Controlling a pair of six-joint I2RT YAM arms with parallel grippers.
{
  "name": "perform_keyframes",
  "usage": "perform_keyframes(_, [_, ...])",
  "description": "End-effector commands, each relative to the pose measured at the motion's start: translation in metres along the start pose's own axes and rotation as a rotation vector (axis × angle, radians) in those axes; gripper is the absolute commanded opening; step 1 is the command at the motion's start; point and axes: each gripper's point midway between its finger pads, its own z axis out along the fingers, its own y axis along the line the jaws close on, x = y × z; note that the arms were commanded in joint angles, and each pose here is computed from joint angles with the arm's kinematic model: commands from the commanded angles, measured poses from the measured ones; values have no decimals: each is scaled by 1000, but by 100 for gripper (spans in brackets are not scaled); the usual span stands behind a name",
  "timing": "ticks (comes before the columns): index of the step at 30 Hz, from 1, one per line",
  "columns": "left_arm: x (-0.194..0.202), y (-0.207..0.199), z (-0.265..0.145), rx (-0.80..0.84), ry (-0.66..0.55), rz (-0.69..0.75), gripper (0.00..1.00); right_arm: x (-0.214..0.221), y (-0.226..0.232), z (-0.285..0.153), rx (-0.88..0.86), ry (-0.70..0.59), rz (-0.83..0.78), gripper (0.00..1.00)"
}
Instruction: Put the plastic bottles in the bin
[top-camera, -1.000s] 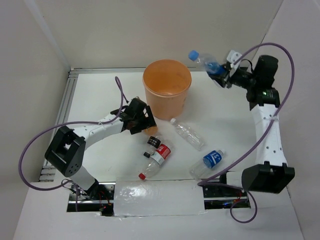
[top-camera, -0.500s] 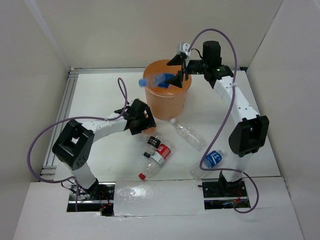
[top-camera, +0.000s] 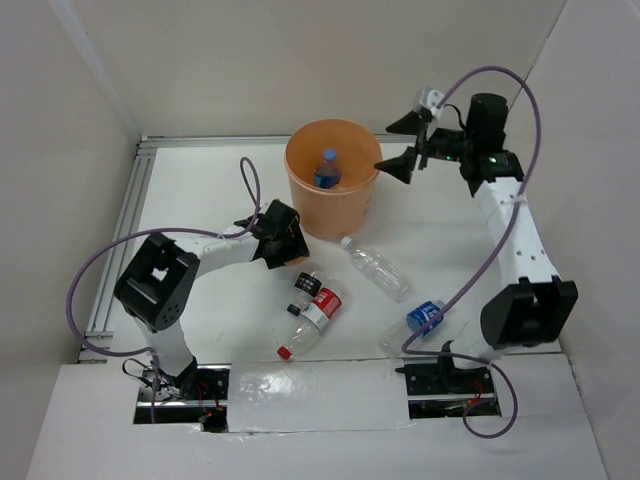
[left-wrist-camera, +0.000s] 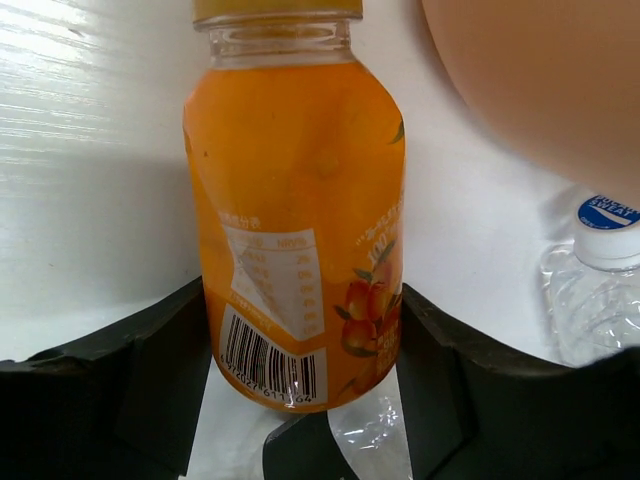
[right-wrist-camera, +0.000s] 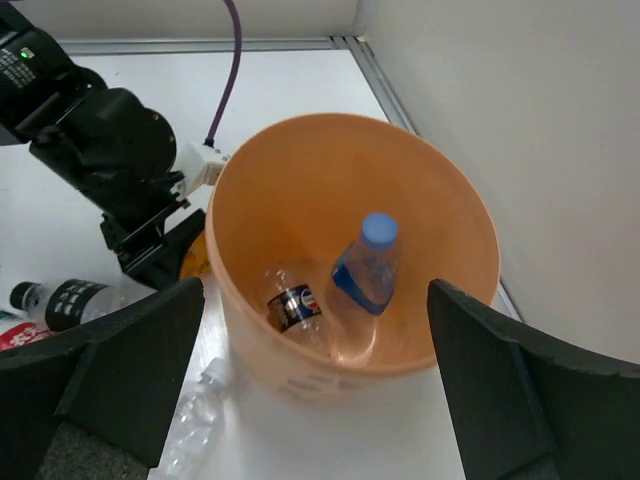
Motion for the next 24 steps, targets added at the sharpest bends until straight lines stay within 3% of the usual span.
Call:
perform_keyframes(1, [3, 13, -6, -35, -14, 33, 30, -3, 23, -29, -5, -7, 46, 99])
perform_keyframes(2, [4, 13, -13, -32, -31, 52, 16, 4, 33, -37, 3, 10, 88, 99])
perform_keyframes(3, [3, 13, -33, -11, -56, 56, 10, 11, 32, -47, 30, 25, 116, 96])
perform_keyframes(4, [6, 6, -60, 23, -96, 105, 0, 29, 45, -60, 40, 69, 185, 83])
perform_keyframes(5, [6, 14, -61, -8, -100, 122, 0, 33, 44, -66, 55, 75, 150, 83])
perform_keyframes(6, [-4, 1, -92, 56, -161, 140, 0, 46, 46, -73, 78, 113, 157, 66])
perform_keyframes(7, [-1, -8, -108, 94, -185, 205, 0, 68, 62, -80, 77, 158, 182, 34])
perform_keyframes(8, [-3, -15, -124, 137, -212, 231, 0, 81, 68, -86, 94, 190, 197, 23])
perform_keyframes(10, [-20, -47, -176, 292, -310, 273, 0, 110, 77, -102, 145, 260, 237, 13])
perform_keyframes(12, [-39, -82, -220, 438, -410, 338, 0, 133, 96, -111, 161, 306, 263, 27])
perform_keyframes(14, [-54, -104, -246, 518, -480, 390, 0, 151, 112, -116, 172, 335, 304, 70])
perform_keyframes(15, [-71, -126, -269, 583, -555, 386, 0, 157, 117, -117, 173, 346, 318, 100])
perform_keyframes(19, [-107, -181, -278, 643, -668, 432, 0, 180, 144, -117, 152, 373, 416, 100])
perform_keyframes(22, [-138, -218, -251, 588, -706, 440, 4, 181, 151, -114, 106, 366, 408, 100])
perform_keyframes(24, [-150, -228, -229, 518, -706, 451, 12, 181, 152, -112, 103, 358, 431, 94])
